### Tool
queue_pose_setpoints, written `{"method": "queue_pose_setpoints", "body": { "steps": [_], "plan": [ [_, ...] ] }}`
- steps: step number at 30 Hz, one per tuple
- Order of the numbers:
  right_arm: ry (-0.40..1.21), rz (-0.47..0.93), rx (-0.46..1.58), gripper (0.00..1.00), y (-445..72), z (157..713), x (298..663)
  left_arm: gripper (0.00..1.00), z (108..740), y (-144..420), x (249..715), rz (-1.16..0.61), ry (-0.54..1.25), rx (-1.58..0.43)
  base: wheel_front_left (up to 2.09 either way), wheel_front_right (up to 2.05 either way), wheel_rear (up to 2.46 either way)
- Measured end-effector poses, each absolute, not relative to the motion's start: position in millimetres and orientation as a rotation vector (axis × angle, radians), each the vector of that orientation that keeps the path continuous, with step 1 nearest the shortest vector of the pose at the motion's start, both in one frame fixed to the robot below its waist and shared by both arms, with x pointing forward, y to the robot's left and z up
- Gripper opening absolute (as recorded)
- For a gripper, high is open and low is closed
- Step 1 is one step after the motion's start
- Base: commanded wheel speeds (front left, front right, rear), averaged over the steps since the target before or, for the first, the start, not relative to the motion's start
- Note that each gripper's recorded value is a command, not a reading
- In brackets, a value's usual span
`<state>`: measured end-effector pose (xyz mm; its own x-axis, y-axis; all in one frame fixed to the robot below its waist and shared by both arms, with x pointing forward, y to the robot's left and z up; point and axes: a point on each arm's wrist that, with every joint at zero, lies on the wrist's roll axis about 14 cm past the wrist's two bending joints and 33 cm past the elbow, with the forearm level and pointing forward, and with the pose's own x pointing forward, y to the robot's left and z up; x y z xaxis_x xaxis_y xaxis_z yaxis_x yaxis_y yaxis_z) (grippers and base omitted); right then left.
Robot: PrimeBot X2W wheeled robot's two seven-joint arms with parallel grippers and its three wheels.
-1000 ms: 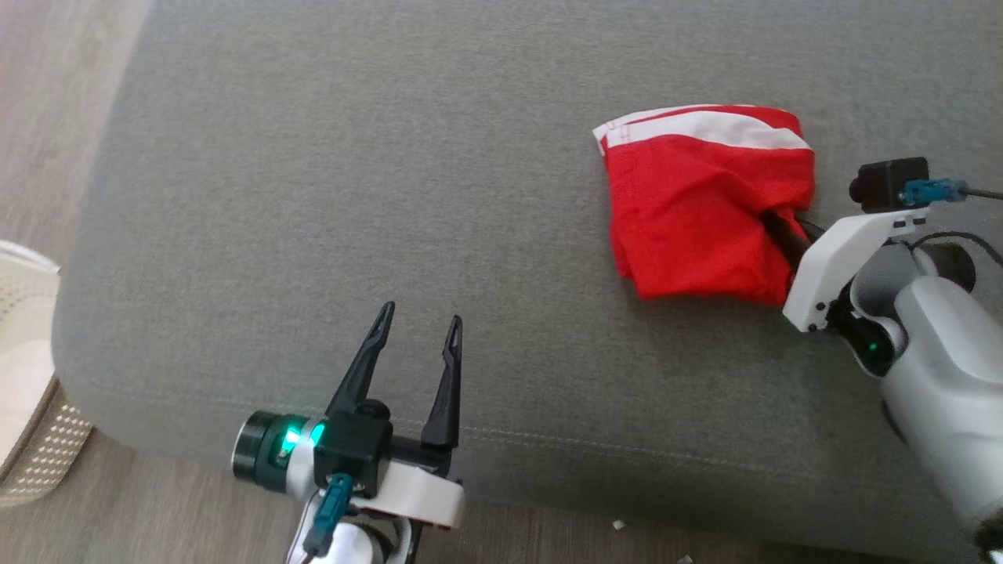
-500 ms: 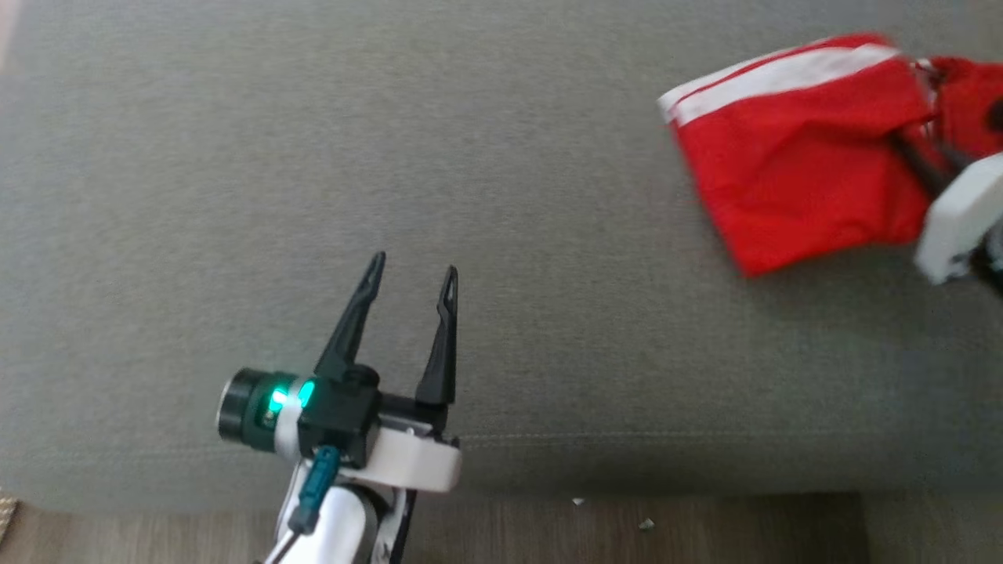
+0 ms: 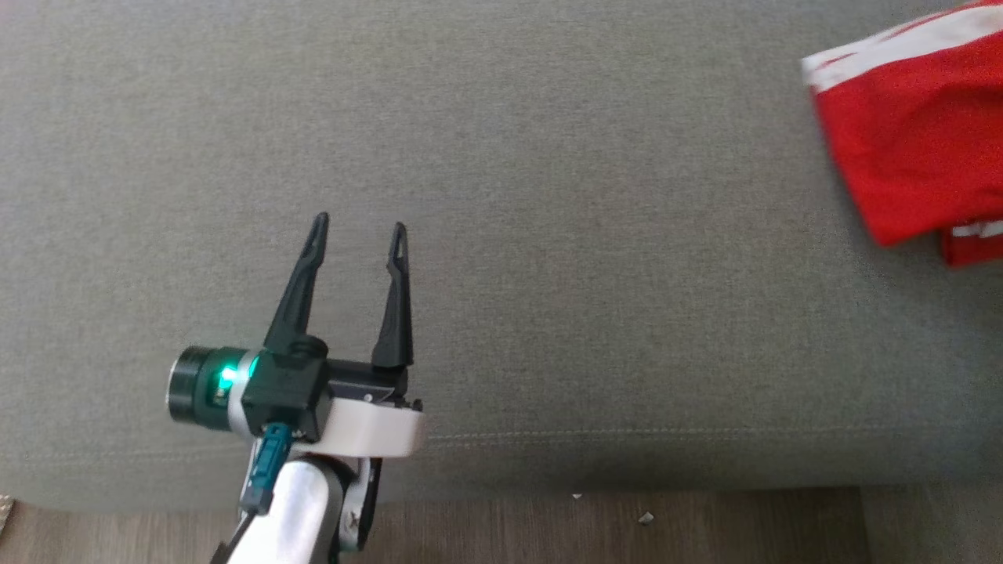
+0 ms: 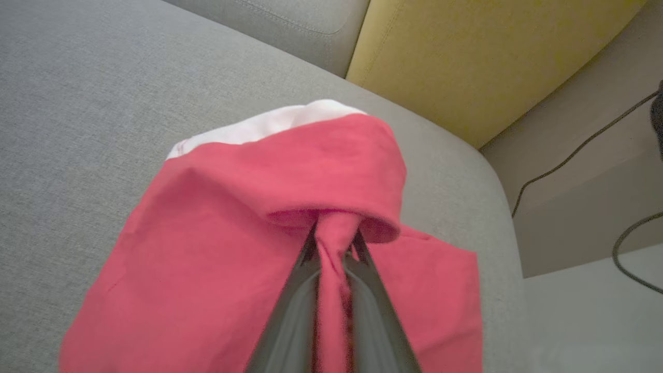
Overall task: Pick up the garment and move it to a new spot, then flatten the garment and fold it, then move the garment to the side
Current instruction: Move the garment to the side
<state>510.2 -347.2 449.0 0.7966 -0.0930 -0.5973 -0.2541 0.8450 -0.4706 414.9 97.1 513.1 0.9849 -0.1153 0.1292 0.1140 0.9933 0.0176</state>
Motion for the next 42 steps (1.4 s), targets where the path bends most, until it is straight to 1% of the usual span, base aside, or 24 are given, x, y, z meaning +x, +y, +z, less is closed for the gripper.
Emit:
{"method": "queue_pose_setpoints", "body": {
  "steps": [7, 9, 12, 14, 17, 19, 21, 25, 27, 29, 31, 36, 38, 42],
  "plan": [
    [0.671, 0.022, -0.632, 0.0, -371.1, 455.5, 503.9, 1.0, 514.9, 107.1, 411.3, -0.087, -0.133, 0.02, 0.0, 0.0, 0.0],
    [0.658, 0.008, -0.677, 1.0, -376.1, 460.5, 504.4, 1.0, 515.2, 107.8, 410.9, -0.085, -0.133, 0.02, 0.0, 0.0, 0.0],
    [0.608, -0.028, -0.73, 1.0, -381.6, 477.5, 512.1, 1.0, 515.7, 108.8, 410.0, -0.082, -0.133, 0.02, 0.0, 0.0, 0.0],
    [0.566, -0.045, -0.807, 1.0, -381.6, 492.2, 518.1, 1.0, 516.4, 109.3, 409.5, -0.08, -0.135, 0.02, 0.0, 0.0, 0.0],
    [0.444, -0.077, -0.856, 1.0, -368.9, 523.6, 531.1, 1.0, 518.3, 109.9, 408.5, -0.078, -0.139, 0.021, 0.0, 0.0, 0.0],
    [0.356, -0.056, -0.783, 1.0, -343.6, 530.3, 533.7, 1.0, 520.7, 111.6, 406.4, -0.074, -0.145, 0.022, 0.0, 0.0, 0.0],
    [0.298, 0.013, -0.698, 1.0, -307.6, 518.8, 527.3, 1.0, 522.7, 115.0, 402.9, -0.063, -0.148, 0.024, 0.0, 0.0, 0.0],
    [0.256, 0.2, -0.44, 1.0, -221.4, 472.2, 490.7, 1.0, 526.4, 120.4, 392.4, -0.043, -0.149, 0.007, 0.0, 0.0, 0.0],
    [0.216, 0.278, -0.326, 1.0, -183.8, 462.8, 472.4, 1.0, 527.1, 120.8, 385.1, -0.044, -0.146, -0.009, 0.0, 0.0, 0.0],
    [0.165, 0.326, -0.258, 1.0, -158.2, 463.7, 460.9, 1.0, 526.6, 122.1, 377.3, -0.043, -0.139, -0.019, 0.0, 0.0, 0.0],
    [0.105, 0.345, -0.171, 1.0, -140.1, 469.6, 453.1, 1.0, 526.7, 125.8, 368.9, -0.029, -0.134, -0.037, 0.0, 0.0, 0.0],
    [0.053, 0.367, -0.013, 1.0, -106.3, 473.2, 427.9, 1.0, 527.7, 138.8, 346.2, 0.011, -0.132, -0.065, 0.0, 0.0, 0.0],
    [0.035, 0.361, 0.023, 1.0, -102.2, 478.8, 423.5, 1.0, 531.1, 142.1, 342.0, 0.022, -0.142, -0.067, 0.0, 0.0, 0.0],
    [-0.061, 0.346, 0.097, 1.0, -96.5, 507.3, 400.7, 1.0, 550.5, 146.4, 326.3, 0.029, -0.204, -0.088, 0.0, 0.0, 0.0]
  ]
}}
